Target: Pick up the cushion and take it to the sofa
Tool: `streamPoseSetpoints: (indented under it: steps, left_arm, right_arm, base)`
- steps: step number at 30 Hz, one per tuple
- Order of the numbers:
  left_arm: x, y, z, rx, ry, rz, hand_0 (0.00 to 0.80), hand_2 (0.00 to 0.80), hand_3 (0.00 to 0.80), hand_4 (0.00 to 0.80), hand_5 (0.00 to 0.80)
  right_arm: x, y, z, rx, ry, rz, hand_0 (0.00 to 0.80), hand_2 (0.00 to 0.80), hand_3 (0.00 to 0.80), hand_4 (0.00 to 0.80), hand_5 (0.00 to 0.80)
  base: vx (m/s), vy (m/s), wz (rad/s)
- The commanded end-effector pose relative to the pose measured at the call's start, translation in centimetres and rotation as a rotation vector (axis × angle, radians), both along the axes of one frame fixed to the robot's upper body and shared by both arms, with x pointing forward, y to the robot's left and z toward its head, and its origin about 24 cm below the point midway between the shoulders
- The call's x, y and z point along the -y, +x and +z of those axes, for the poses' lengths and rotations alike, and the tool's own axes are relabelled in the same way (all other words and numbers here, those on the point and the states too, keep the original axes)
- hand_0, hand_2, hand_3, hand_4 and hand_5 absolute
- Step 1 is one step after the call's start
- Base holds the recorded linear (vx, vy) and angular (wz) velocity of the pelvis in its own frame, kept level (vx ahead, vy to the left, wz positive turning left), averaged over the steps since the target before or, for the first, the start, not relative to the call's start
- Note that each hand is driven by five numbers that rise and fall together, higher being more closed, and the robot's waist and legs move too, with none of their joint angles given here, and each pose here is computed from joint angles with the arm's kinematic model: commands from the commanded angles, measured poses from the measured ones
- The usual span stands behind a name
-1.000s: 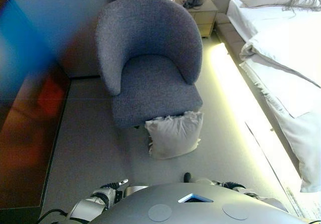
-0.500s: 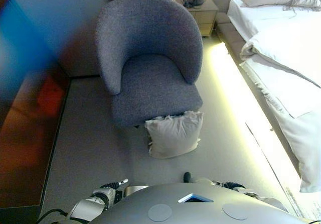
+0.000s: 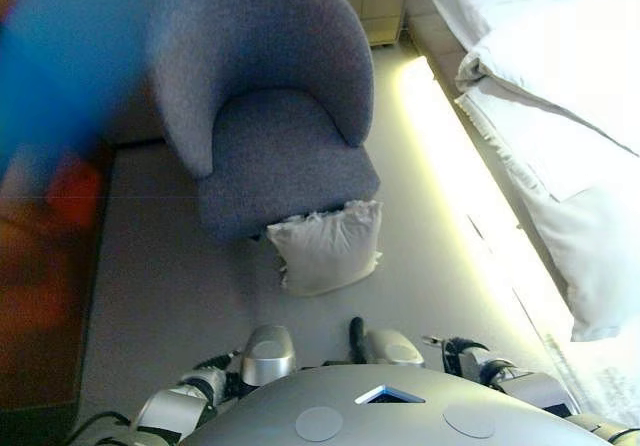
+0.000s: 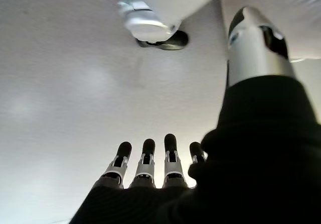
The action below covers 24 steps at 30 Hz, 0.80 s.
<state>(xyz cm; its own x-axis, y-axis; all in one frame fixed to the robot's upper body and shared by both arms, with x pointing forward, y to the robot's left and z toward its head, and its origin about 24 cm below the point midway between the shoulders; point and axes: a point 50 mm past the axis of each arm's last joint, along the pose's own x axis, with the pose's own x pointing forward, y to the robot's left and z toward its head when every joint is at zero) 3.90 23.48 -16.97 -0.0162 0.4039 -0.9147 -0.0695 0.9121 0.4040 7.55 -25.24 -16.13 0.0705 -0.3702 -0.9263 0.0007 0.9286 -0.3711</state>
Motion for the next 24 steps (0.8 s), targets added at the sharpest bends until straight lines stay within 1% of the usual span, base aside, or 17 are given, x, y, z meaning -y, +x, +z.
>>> streamPoseSetpoints:
  steps: [1, 4, 7, 10, 12, 16, 20, 24]
  left_arm:
    - [0.6, -0.6, -0.2, -0.018, -0.011, -0.032, 0.0, 0.0, 0.0, 0.0, 0.0]
    - [1.1, -0.9, -0.3, -0.026, -0.02, -0.024, 0.0, 0.0, 0.0, 0.0, 0.0]
    - [1.1, -1.0, -0.3, -0.036, -0.017, -0.006, 0.0, 0.0, 0.0, 0.0, 0.0]
    - [0.7, -0.5, -0.2, -0.038, -0.009, -0.05, 0.0, 0.0, 0.0, 0.0, 0.0]
    - [0.6, -0.1, -0.1, -0.026, -0.008, -0.048, 0.0, 0.0, 0.0, 0.0, 0.0]
    - [-0.1, 1.0, 0.1, -0.011, 0.0, -0.049, 0.0, 0.0, 0.0, 0.0, 0.0]
    - [-1.2, 1.7, 0.5, 0.0, 0.019, -0.048, 0.0, 0.0, 0.0, 0.0, 0.0]
    - [-1.3, 3.1, 0.7, 0.02, 0.005, -0.046, 0.0, 0.0, 0.0, 0.0, 0.0]
  right_arm:
    - [-0.5, -0.7, -0.3, -0.011, 0.004, -0.006, 0.0, 0.0, 0.0, 0.0, 0.0]
    - [-0.3, -1.0, -0.2, -0.033, -0.005, -0.002, 0.0, 0.0, 0.0, 0.0, 0.0]
    - [-0.3, -1.3, -0.2, -0.049, -0.014, 0.002, 0.0, 0.0, 0.0, 0.0, 0.0]
    - [-0.5, -1.7, -0.4, -0.054, -0.01, -0.024, 0.0, 0.0, 0.0, 0.0, 0.0]
    - [-0.7, -1.9, -0.4, -0.058, -0.002, -0.027, 0.0, 0.0, 0.0, 0.0, 0.0]
    - [-1.3, -1.4, -0.5, -0.023, 0.001, -0.016, 0.0, 0.0, 0.0, 0.0, 0.0]
    - [-1.4, -0.1, -0.4, 0.029, -0.012, -0.049, 0.0, 0.0, 0.0, 0.0, 0.0]
    - [-1.1, 0.7, -0.2, 0.061, -0.017, -0.033, 0.0, 0.0, 0.0, 0.0, 0.0]
  base:
    - [0.443, 0.08, -0.1]
    - [0.424, 0.115, -0.19]
    - [0.354, 0.152, -0.56]
    - [0.413, 0.204, -0.73]
    - [0.352, 0.161, -0.41]
    - [0.246, 0.114, -0.13]
    - [0.234, 0.103, -0.04]
    - [0.206, -0.057, -0.12]
